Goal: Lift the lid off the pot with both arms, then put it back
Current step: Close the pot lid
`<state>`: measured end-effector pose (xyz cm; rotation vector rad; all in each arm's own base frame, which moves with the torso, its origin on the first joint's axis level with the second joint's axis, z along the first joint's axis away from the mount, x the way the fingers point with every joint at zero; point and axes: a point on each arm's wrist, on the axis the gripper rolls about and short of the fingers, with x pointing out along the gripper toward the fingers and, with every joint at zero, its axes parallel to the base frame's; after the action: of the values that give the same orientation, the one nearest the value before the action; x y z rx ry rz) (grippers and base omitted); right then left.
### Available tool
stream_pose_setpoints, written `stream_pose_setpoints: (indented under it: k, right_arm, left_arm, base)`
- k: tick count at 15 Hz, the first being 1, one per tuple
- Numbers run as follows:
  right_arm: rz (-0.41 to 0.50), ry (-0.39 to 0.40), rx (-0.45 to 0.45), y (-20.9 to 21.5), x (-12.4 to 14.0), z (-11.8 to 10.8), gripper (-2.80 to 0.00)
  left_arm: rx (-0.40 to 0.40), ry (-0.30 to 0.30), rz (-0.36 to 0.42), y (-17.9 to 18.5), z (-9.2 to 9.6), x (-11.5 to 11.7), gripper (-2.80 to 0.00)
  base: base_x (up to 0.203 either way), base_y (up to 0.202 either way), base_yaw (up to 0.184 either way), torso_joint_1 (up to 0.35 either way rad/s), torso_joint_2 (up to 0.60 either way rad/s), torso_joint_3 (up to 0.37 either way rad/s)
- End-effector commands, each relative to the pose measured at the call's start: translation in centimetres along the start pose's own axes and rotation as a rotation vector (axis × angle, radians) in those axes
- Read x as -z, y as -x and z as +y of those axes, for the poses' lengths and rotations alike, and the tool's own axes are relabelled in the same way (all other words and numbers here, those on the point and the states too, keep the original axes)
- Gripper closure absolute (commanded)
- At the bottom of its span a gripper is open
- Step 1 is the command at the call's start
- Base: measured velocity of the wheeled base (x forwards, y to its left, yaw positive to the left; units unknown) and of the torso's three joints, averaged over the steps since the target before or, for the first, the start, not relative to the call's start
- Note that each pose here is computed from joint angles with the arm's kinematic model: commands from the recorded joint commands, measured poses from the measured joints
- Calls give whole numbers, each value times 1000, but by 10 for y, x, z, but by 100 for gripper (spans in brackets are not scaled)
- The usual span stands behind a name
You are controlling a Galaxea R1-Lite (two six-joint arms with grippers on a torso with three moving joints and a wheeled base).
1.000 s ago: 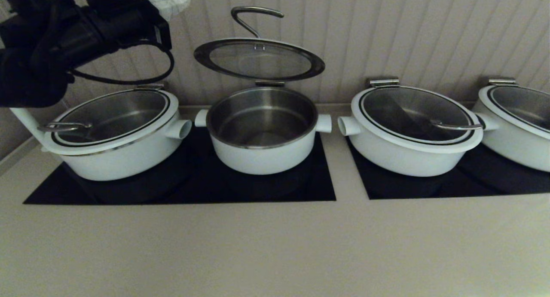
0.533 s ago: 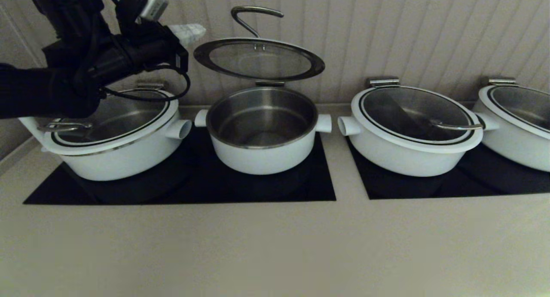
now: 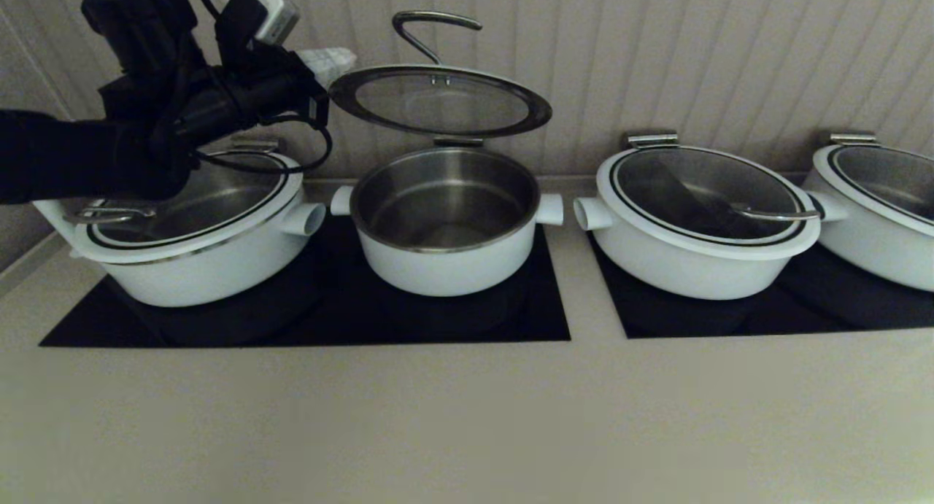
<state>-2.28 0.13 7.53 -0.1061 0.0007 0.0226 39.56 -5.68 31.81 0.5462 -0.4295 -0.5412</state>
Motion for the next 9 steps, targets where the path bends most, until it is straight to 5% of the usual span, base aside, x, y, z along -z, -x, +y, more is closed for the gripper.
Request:
stream_pose_setpoints:
  k: [1, 9]
  right_arm:
    - [0, 1, 0, 0, 0, 0, 0]
    - [0, 1, 0, 0, 0, 0, 0]
  left_arm:
    - [3, -5, -4, -2, 0, 2, 0]
    - [25, 2, 27, 21, -20, 10, 0]
  base:
    - [0, 0, 0, 0, 0, 0]
    - [0, 0, 0, 0, 0, 0]
